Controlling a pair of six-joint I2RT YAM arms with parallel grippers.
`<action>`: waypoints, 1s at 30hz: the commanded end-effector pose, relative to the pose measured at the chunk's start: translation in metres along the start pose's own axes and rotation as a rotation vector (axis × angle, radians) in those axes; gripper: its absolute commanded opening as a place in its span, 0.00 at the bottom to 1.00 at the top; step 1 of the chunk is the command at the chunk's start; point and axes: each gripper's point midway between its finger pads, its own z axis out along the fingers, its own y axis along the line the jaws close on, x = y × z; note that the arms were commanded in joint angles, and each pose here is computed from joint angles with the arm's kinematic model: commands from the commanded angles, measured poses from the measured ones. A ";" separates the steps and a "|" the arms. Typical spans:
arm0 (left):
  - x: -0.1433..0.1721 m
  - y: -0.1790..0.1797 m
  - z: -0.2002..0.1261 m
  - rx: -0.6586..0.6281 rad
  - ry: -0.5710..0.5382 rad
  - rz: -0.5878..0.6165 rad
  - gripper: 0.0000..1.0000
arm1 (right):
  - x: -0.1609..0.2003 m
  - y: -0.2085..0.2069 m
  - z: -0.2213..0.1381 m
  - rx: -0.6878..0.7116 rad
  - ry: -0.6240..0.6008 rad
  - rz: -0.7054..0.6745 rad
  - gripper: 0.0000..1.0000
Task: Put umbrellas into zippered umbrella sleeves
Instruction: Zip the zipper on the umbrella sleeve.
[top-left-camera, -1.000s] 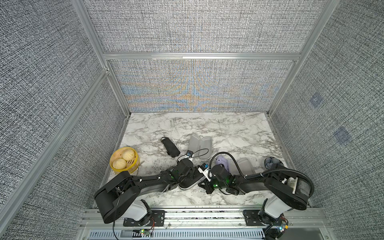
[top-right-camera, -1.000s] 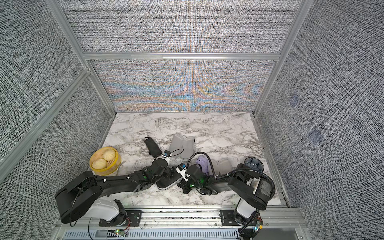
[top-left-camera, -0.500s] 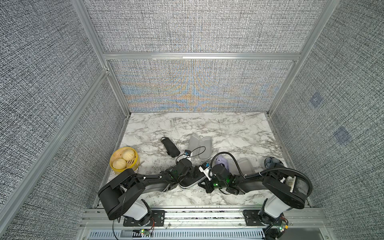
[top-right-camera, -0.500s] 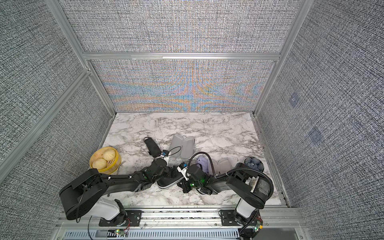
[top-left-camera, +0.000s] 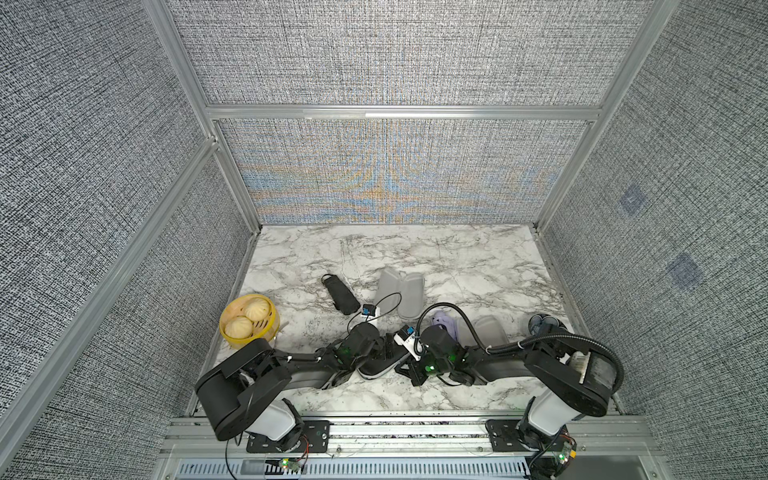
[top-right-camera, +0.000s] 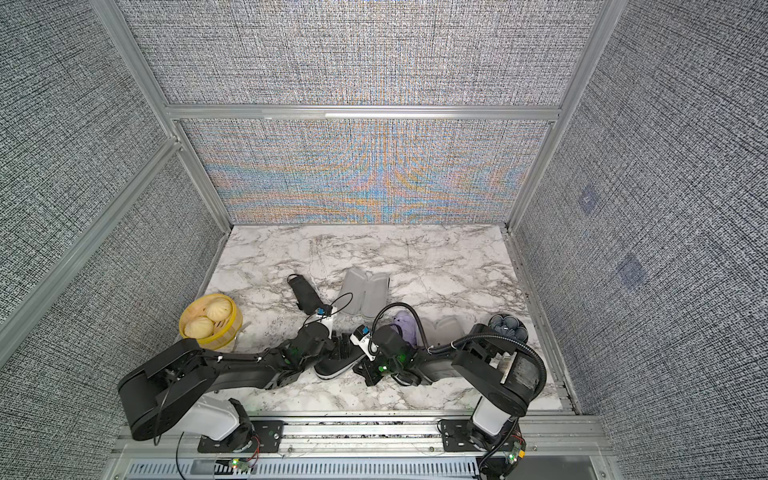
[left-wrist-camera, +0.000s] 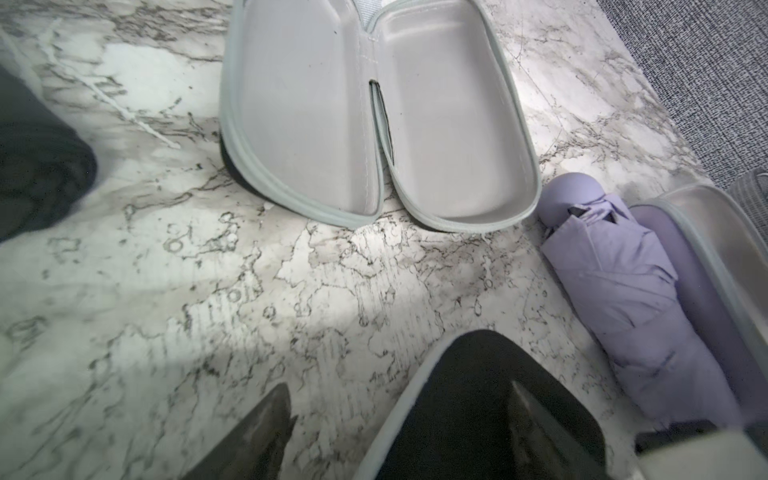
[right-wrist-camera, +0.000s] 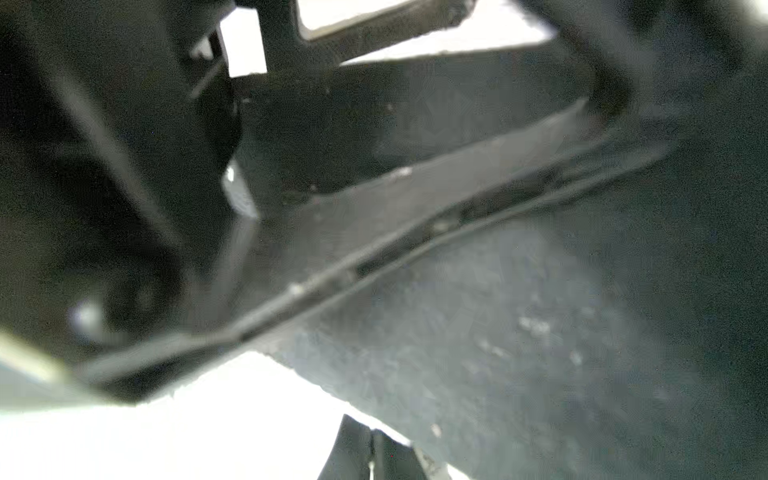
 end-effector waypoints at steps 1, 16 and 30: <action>0.071 -0.032 -0.026 0.254 0.320 0.135 0.72 | -0.010 -0.030 -0.001 0.148 -0.018 -0.008 0.00; 0.072 0.004 -0.038 0.098 0.248 0.037 0.65 | -0.037 -0.030 0.003 0.145 -0.009 -0.084 0.00; 0.080 0.002 -0.017 0.099 0.288 0.028 0.43 | -0.018 -0.005 0.007 0.034 0.002 -0.153 0.00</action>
